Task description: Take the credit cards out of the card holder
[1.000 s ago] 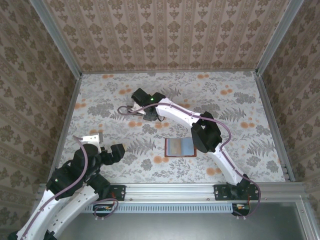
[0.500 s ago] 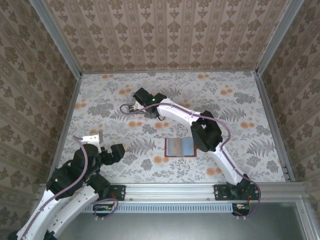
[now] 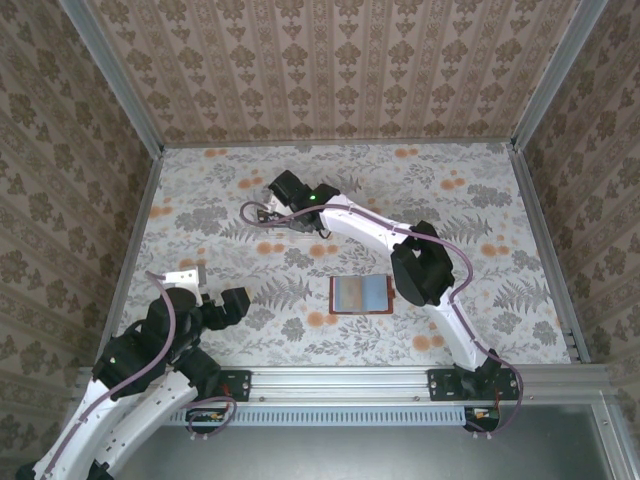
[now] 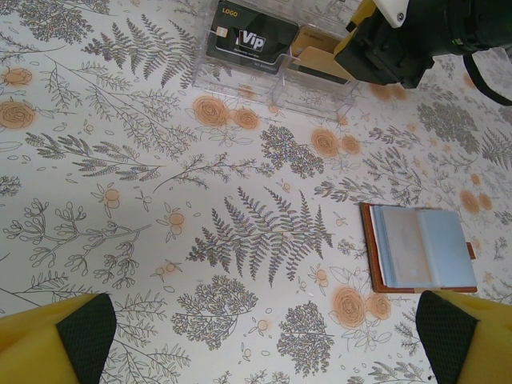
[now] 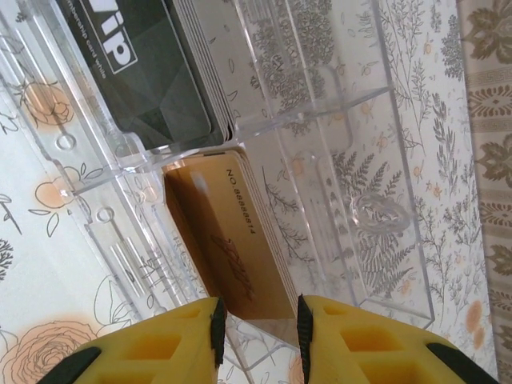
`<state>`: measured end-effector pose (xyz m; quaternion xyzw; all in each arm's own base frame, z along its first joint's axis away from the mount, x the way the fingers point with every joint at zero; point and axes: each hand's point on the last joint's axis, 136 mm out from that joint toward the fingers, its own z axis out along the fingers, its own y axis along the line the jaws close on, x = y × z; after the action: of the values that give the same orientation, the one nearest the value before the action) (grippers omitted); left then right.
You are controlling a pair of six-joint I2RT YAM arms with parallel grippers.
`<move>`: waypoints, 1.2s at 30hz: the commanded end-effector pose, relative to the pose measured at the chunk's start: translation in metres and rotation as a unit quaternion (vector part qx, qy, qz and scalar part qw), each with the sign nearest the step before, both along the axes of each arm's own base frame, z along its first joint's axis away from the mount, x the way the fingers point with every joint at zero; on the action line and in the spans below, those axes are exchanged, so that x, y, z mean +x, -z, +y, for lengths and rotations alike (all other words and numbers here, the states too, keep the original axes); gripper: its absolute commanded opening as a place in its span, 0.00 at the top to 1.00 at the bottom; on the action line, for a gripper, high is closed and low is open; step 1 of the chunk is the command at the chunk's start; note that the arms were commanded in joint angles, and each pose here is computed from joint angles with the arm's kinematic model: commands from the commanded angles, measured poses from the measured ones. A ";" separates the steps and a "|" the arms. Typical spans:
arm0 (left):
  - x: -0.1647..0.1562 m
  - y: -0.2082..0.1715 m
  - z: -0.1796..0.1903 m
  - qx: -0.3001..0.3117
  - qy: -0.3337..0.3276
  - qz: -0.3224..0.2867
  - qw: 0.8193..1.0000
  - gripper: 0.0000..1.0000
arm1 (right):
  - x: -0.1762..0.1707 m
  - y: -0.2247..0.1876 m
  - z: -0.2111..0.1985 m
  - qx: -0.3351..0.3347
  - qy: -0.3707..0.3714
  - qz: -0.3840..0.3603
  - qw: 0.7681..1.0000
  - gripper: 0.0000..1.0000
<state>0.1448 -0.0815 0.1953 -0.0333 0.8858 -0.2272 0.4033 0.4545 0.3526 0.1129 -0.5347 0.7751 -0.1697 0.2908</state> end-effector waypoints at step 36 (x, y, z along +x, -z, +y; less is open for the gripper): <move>0.003 -0.002 -0.001 -0.004 -0.004 -0.005 1.000 0.00 | 0.002 0.000 -0.006 0.038 0.004 -0.022 0.999 0.24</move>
<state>0.1458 -0.0823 0.1969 -0.0337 0.8839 -0.2297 0.4060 0.4486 0.3479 0.1207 -0.5145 0.7769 -0.1386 0.3353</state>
